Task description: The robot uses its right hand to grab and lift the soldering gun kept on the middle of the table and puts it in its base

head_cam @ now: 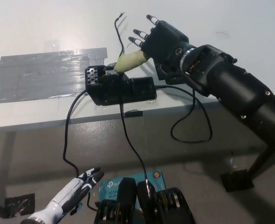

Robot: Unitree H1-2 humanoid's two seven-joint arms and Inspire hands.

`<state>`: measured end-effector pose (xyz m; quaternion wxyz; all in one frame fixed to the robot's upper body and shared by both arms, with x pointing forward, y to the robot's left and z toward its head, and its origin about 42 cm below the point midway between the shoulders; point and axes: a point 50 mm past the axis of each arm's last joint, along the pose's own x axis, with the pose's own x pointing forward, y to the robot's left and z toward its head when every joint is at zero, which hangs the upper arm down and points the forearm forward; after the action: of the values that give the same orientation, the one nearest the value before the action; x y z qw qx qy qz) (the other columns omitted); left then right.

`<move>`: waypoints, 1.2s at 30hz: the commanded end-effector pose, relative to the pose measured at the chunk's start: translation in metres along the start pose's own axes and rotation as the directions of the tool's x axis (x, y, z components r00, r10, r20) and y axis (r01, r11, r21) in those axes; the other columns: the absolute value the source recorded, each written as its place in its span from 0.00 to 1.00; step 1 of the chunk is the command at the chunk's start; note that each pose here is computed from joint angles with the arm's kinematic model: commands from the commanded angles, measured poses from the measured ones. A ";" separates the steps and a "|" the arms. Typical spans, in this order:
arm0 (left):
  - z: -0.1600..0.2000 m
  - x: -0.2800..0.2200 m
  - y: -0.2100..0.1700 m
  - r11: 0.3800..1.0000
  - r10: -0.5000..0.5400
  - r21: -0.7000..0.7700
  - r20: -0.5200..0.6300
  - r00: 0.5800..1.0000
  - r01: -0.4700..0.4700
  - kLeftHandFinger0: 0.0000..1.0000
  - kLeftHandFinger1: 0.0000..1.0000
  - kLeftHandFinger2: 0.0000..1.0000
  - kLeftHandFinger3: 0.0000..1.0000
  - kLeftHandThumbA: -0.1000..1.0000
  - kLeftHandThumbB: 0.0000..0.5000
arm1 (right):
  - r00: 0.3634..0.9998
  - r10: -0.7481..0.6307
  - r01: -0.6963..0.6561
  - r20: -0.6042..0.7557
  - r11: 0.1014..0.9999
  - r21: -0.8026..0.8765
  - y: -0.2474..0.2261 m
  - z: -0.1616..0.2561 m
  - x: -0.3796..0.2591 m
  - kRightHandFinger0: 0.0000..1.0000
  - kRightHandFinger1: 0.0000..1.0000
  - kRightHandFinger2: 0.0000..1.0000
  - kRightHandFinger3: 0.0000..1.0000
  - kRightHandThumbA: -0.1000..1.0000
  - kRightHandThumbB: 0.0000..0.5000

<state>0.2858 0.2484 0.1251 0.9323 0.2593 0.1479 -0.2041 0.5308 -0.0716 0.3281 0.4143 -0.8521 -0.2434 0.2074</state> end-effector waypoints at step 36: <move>-0.040 -0.036 0.014 0.999 0.050 -0.006 -0.086 0.995 -0.051 0.91 0.92 0.95 1.00 1.00 0.33 | 0.997 0.042 -0.005 -0.064 0.867 0.498 -0.086 -0.071 -0.177 1.00 1.00 1.00 1.00 0.54 1.00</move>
<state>0.2526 0.2845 0.1039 0.9294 0.2555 0.2017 -0.1741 0.4232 -0.1578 0.4382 0.6005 -0.7501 -0.1597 0.2266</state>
